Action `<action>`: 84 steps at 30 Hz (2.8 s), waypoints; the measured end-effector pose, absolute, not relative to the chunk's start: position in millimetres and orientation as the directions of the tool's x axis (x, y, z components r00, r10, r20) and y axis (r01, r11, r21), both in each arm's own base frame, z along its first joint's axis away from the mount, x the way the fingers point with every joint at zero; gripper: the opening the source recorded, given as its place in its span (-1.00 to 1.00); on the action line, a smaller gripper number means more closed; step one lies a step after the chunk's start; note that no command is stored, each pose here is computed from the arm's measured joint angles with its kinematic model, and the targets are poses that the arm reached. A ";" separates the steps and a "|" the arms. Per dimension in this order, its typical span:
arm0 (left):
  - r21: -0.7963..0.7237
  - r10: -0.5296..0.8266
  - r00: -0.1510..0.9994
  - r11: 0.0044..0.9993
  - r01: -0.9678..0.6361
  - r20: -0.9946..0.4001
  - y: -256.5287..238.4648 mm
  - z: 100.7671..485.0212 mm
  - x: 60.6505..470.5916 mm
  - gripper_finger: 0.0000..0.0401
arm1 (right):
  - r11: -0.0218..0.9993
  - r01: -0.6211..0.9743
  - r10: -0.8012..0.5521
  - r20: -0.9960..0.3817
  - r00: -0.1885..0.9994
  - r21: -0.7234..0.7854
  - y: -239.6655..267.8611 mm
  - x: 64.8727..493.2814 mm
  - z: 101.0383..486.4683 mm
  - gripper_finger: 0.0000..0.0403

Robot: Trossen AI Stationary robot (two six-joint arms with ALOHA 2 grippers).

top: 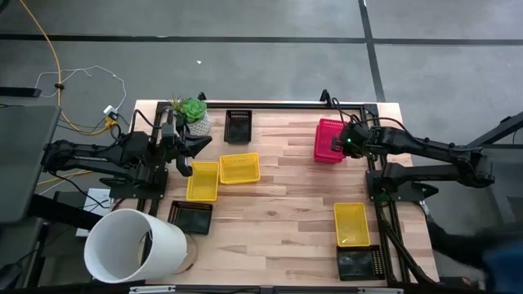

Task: Stack baskets by color
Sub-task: Stack the red bin on top of the red bin, then stack the top black bin on top of the black bin

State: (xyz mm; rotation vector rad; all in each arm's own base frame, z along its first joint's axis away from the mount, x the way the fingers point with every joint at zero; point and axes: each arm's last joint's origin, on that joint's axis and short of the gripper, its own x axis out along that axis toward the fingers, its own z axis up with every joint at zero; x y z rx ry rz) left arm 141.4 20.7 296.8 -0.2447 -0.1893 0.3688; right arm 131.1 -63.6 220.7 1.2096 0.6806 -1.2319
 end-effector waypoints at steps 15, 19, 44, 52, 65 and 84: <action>-0.270 0.377 0.916 0.904 -0.332 0.138 20.6 296.8 141.4 -1.00 | -0.030 0.958 -0.343 -0.903 0.258 0.285 -63.3 129.5 221.6 -0.24; -0.270 0.377 0.916 0.904 -0.332 0.138 20.7 296.7 141.4 -1.00 | 0.024 0.959 -0.380 -0.885 0.269 0.282 -62.2 124.7 226.0 -0.10; -0.285 0.373 0.906 0.907 -0.310 0.199 20.5 302.8 140.4 -1.00 | 0.957 0.195 -0.199 -0.003 0.980 0.214 -31.9 139.9 326.2 -0.08; -0.284 0.372 0.907 0.907 -0.311 0.195 20.4 302.5 140.5 -1.00 | 0.965 0.133 -0.136 -0.004 0.991 0.225 -24.6 141.3 326.1 -0.08; -0.282 0.350 0.922 0.913 -0.295 0.167 19.9 304.5 142.5 -0.99 | 0.953 0.144 -0.152 0.007 0.988 0.266 -24.3 141.3 327.2 -0.08; -0.199 -0.166 0.510 0.980 -0.009 -0.844 -30.7 275.1 198.3 0.00 | 0.942 0.145 -0.152 0.001 0.988 0.301 -24.3 141.4 326.6 -0.08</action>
